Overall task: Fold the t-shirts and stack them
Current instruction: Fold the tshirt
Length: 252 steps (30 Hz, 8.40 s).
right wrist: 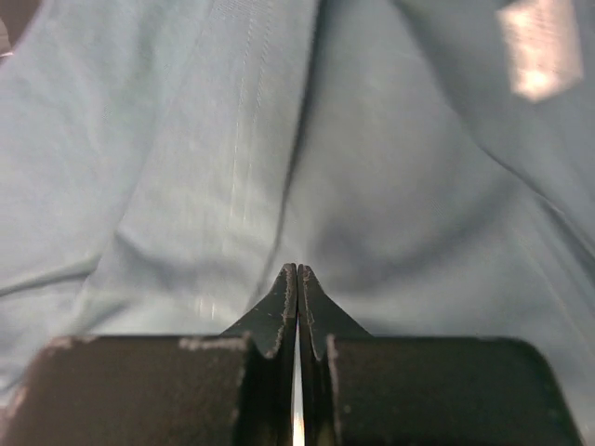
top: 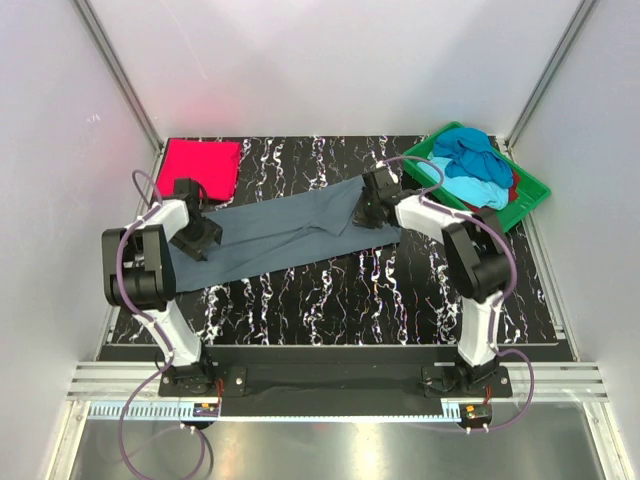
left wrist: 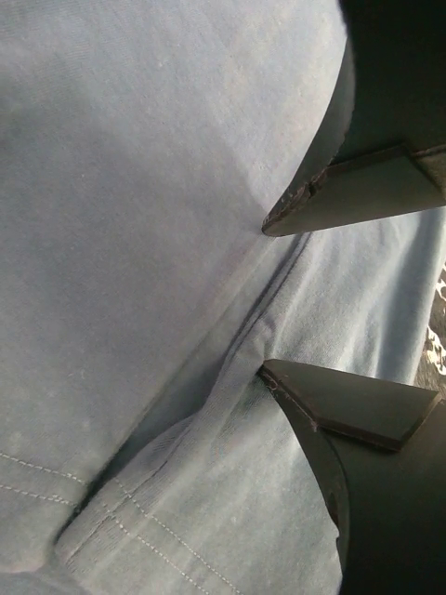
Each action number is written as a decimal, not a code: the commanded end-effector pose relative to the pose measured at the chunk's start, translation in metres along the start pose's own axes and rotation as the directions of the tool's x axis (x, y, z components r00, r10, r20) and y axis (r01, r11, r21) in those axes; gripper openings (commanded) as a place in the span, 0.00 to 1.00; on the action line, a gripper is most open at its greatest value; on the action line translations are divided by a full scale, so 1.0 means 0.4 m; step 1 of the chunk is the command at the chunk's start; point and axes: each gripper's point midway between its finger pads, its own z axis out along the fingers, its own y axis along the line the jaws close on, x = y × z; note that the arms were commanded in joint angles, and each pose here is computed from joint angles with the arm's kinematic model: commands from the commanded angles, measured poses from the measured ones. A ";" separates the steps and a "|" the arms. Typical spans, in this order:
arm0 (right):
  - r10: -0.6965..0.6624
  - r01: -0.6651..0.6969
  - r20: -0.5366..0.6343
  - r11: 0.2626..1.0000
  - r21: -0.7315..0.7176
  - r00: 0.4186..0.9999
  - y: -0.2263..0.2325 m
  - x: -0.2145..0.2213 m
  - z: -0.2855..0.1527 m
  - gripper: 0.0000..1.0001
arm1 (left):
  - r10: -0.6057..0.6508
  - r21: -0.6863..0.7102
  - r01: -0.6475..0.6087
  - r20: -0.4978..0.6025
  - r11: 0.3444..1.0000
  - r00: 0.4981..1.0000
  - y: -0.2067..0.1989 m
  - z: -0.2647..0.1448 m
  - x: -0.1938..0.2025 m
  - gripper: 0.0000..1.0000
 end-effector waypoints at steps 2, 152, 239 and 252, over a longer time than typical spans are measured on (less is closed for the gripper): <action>0.026 -0.020 0.123 0.999 -0.051 0.992 0.043 -0.086 -0.152 0.00 | -0.040 -0.101 0.044 0.044 0.994 0.998 0.080 -0.011 0.003 0.63; 0.146 -0.213 -0.260 0.944 -0.252 0.955 0.465 0.549 -0.246 0.55 | 0.118 0.606 -0.175 0.132 0.776 0.984 -0.050 -0.355 -0.039 0.67; -0.115 0.101 -0.143 0.990 -0.097 0.983 -0.081 0.172 -0.455 0.31 | 0.842 0.606 -0.683 0.039 0.408 0.538 -0.020 -0.350 1.002 0.42; -0.101 0.087 -0.118 0.990 -0.114 0.988 -0.095 0.183 -0.485 0.30 | 0.843 0.552 -0.714 0.034 0.432 0.536 0.000 -0.309 1.023 0.25</action>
